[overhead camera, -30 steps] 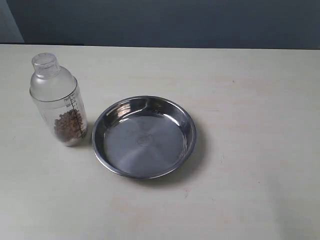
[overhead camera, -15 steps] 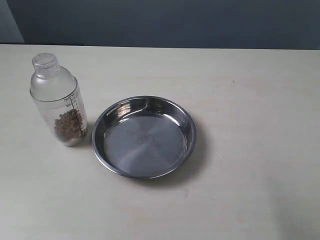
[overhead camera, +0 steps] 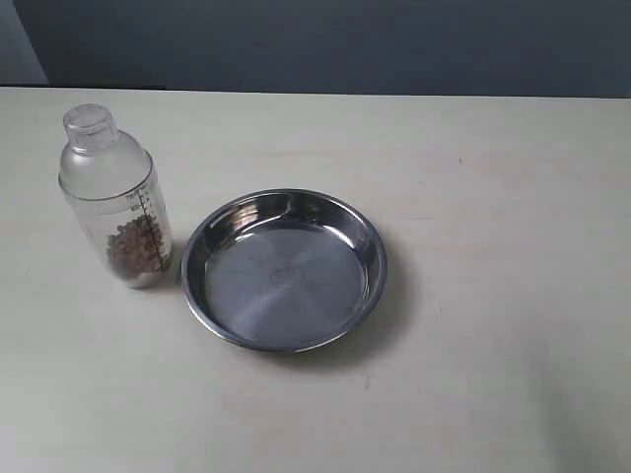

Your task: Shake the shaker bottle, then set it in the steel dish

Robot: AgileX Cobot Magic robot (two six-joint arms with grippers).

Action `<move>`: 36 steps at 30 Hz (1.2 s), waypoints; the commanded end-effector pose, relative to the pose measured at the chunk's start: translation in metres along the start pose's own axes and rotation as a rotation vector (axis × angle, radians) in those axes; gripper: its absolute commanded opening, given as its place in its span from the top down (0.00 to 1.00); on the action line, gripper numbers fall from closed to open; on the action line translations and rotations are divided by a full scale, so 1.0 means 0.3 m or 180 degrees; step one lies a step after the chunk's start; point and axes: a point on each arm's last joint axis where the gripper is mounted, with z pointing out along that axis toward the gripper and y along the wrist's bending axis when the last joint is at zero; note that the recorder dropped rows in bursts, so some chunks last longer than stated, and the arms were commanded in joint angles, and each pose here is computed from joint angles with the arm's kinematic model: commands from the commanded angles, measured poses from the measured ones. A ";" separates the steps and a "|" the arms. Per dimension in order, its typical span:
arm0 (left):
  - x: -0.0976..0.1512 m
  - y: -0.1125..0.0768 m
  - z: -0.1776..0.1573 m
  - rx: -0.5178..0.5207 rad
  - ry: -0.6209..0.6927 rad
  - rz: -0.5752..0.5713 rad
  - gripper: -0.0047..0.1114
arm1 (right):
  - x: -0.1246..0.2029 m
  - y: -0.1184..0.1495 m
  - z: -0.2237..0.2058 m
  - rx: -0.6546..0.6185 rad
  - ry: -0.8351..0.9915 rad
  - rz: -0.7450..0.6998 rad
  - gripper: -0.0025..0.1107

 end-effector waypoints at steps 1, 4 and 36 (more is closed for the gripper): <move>0.150 -0.007 -0.004 0.0006 0.0071 -0.0113 0.96 | -0.002 0.000 0.001 -0.0009 -0.0026 -0.0015 0.99; 0.226 -0.013 -0.030 -0.0003 -0.0351 -0.0553 0.96 | -0.002 0.001 0.001 -0.0010 -0.0031 -0.0015 0.99; 0.380 -0.049 -0.028 0.0301 -0.0098 -0.0439 0.48 | -0.002 0.000 0.001 -0.0009 -0.0026 -0.0015 0.99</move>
